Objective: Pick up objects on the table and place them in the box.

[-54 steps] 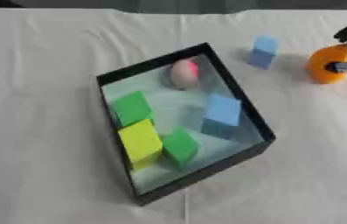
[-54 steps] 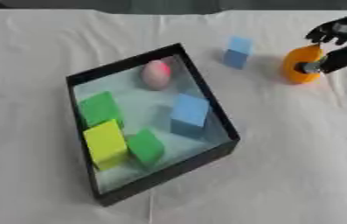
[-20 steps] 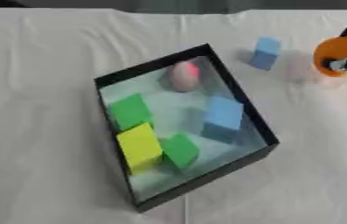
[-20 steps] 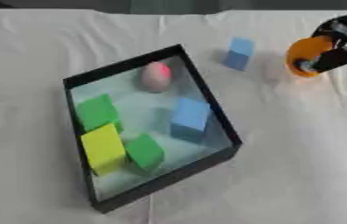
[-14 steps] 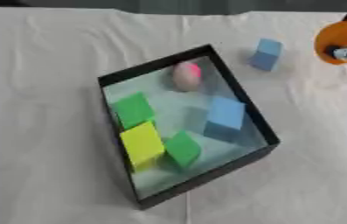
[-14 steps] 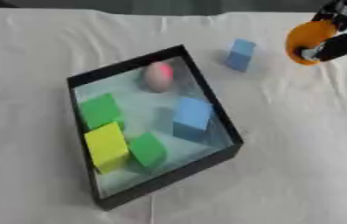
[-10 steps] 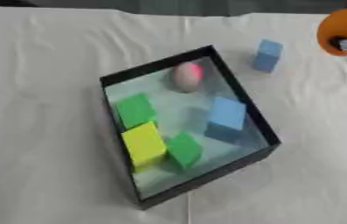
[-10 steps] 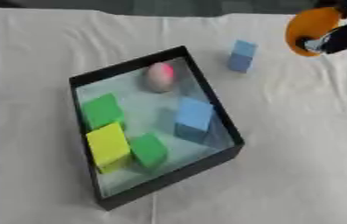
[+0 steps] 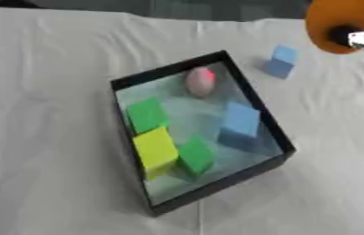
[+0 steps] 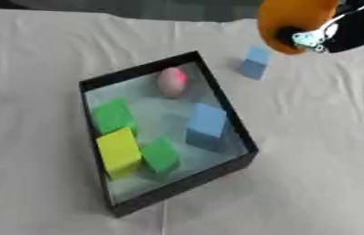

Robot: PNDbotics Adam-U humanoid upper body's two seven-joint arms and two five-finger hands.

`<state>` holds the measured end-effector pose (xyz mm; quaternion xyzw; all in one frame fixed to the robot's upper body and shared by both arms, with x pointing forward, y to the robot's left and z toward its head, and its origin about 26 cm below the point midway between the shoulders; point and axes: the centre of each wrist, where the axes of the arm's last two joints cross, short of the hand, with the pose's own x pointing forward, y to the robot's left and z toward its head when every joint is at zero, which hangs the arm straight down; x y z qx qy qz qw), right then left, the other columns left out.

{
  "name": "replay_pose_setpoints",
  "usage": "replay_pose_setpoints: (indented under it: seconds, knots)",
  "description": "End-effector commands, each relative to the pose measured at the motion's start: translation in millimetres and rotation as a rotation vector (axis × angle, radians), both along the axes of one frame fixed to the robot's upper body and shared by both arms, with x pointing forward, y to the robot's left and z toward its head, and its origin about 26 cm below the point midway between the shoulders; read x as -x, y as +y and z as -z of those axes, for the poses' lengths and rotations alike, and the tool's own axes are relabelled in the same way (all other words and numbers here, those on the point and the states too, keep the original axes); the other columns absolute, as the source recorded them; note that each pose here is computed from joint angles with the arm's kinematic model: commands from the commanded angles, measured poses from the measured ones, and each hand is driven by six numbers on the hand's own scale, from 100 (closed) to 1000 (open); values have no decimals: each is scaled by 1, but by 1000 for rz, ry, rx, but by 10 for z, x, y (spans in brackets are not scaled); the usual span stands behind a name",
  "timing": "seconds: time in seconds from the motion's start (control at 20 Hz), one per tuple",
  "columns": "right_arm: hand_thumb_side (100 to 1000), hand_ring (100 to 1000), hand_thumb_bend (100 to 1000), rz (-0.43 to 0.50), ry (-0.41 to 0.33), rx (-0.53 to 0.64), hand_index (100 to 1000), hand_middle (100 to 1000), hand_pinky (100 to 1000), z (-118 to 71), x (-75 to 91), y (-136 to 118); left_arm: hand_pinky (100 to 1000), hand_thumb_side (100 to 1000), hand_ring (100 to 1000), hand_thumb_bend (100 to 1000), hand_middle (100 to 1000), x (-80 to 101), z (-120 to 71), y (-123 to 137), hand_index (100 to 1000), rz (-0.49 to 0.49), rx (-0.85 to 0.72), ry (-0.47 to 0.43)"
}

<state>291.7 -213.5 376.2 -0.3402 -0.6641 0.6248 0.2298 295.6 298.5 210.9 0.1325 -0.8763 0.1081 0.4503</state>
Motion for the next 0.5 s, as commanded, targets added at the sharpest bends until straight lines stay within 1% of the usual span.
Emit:
replay_pose_setpoints:
  seconds: [0.05,0.2,0.35,0.5]
  knots:
    - [454,640,446,-71,16,56,711,551,715,-47,118,275,635,709,734,385,731,29,-94,24,812,4,-28,-35]
    - [434,638,447,-105,51,82,710,549,713,-15,64,562,634,707,733,387,730,30,-89,30,810,-2,-22,-42]
    - [423,640,447,-114,95,97,710,550,711,77,-80,781,634,706,742,389,730,27,-88,15,810,3,-17,-44]
    - [422,642,448,-113,135,120,710,551,711,216,-245,940,633,705,746,390,729,23,-85,1,810,10,-16,-45]
